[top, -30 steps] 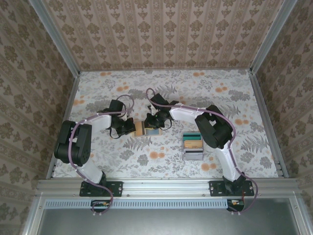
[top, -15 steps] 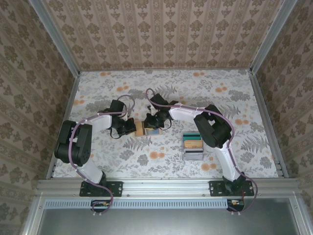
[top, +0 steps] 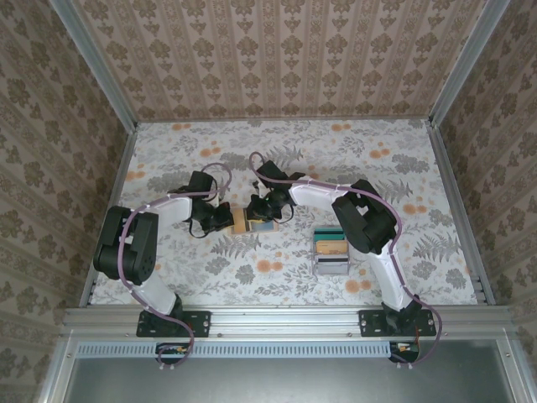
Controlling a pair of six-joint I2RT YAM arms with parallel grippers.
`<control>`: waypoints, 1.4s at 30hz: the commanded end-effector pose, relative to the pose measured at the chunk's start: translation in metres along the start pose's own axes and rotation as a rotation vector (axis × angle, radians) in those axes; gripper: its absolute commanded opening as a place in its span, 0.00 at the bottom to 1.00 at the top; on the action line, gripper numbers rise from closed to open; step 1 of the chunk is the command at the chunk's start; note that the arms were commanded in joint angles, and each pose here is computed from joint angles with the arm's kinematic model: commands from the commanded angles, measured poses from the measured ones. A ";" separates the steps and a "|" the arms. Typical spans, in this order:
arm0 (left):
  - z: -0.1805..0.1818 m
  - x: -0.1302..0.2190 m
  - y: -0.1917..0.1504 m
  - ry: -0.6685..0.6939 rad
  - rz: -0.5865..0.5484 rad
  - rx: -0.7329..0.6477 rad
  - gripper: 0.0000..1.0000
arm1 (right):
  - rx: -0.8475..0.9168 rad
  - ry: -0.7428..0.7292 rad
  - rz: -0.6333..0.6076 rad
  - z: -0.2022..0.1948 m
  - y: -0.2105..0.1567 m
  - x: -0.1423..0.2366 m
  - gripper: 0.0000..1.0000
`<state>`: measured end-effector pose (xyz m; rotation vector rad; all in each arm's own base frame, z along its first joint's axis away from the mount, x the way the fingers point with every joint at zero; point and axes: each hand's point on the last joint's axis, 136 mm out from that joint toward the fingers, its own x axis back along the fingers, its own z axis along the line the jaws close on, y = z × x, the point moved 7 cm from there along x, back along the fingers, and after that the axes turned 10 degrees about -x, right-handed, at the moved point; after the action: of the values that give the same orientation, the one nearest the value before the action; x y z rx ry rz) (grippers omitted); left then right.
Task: Take the credit cards out of the card holder
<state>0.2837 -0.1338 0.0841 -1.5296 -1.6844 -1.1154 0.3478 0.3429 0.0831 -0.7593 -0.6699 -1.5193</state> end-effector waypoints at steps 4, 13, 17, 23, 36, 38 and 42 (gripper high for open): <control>0.003 -0.007 -0.005 0.019 0.038 0.000 0.00 | -0.023 -0.006 0.027 -0.002 -0.001 -0.001 0.18; 0.001 -0.008 -0.003 0.010 0.041 -0.001 0.00 | -0.019 0.012 0.078 0.003 -0.007 -0.013 0.18; -0.001 -0.009 -0.003 0.006 0.044 -0.005 0.00 | -0.022 0.007 0.085 0.001 -0.008 -0.015 0.18; 0.000 -0.009 -0.003 0.015 0.047 -0.005 0.00 | -0.019 0.012 0.078 0.002 -0.008 -0.012 0.00; 0.003 -0.010 -0.003 0.031 0.057 -0.001 0.00 | -0.028 0.002 0.004 -0.004 0.003 0.012 0.08; 0.002 -0.010 -0.003 0.030 0.057 -0.002 0.00 | -0.029 0.009 0.010 -0.003 0.003 0.009 0.11; 0.002 -0.010 -0.003 0.030 0.057 -0.002 0.00 | -0.029 0.003 0.016 -0.002 0.001 0.007 0.12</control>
<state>0.2855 -0.1364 0.0837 -1.5372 -1.6695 -1.1096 0.3504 0.3373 0.0821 -0.7796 -0.6368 -1.5091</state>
